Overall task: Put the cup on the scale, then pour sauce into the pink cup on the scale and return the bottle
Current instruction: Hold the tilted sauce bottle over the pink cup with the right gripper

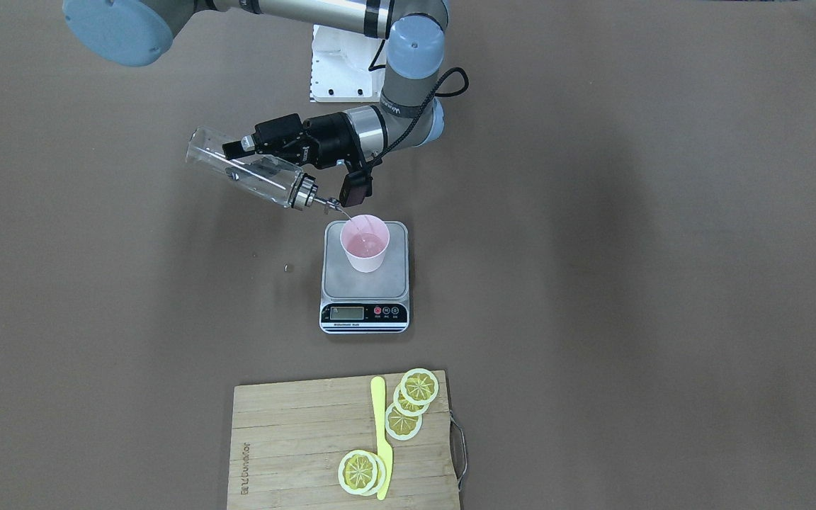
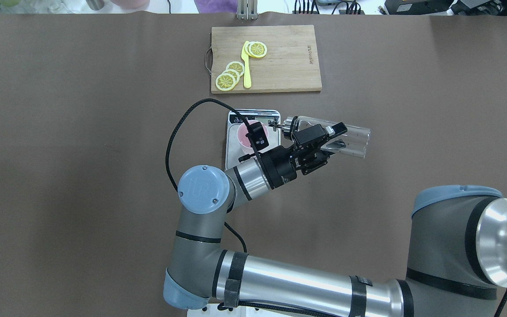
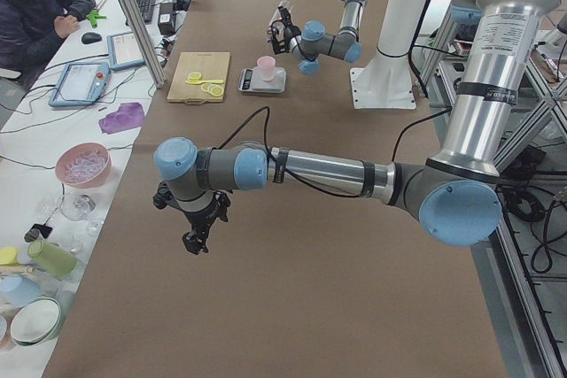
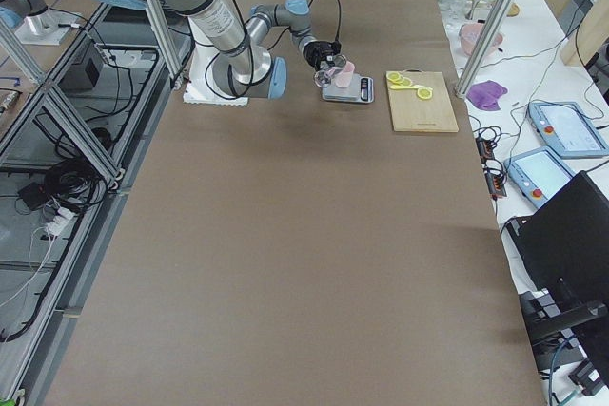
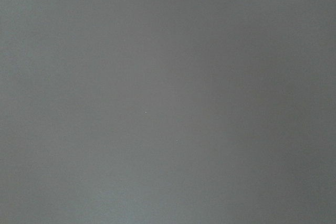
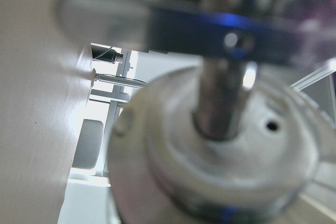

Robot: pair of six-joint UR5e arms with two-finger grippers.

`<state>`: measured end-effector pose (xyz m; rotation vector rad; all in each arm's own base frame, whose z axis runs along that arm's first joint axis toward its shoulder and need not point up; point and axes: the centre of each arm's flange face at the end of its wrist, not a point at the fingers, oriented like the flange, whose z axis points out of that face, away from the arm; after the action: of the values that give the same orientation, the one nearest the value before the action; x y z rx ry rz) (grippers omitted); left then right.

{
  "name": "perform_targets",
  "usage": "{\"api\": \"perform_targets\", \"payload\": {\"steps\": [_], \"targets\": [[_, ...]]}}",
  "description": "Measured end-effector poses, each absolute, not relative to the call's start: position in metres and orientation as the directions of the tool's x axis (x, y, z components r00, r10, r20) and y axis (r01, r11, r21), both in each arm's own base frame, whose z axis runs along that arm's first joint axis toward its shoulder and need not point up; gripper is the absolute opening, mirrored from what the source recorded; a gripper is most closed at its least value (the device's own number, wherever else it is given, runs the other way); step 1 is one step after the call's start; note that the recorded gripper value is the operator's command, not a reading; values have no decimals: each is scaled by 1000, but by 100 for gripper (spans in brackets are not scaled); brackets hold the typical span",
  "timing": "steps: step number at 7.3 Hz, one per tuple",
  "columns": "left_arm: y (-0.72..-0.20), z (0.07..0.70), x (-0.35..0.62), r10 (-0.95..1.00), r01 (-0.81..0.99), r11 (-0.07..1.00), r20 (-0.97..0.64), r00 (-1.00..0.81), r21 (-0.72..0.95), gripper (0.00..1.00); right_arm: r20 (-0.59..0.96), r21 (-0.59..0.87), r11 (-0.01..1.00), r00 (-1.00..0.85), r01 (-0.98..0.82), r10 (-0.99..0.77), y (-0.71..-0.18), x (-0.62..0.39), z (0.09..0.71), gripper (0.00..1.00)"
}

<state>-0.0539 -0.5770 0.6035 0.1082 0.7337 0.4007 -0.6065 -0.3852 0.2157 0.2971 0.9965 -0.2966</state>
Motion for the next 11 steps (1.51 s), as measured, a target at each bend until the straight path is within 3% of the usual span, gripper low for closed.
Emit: {"api": "perform_targets", "payload": {"steps": [11], "targets": [[-576, 603, -53, 391, -314, 919, -637, 664, 237, 98, -862, 105, 923, 497, 369, -101, -381, -612, 216, 0]]}}
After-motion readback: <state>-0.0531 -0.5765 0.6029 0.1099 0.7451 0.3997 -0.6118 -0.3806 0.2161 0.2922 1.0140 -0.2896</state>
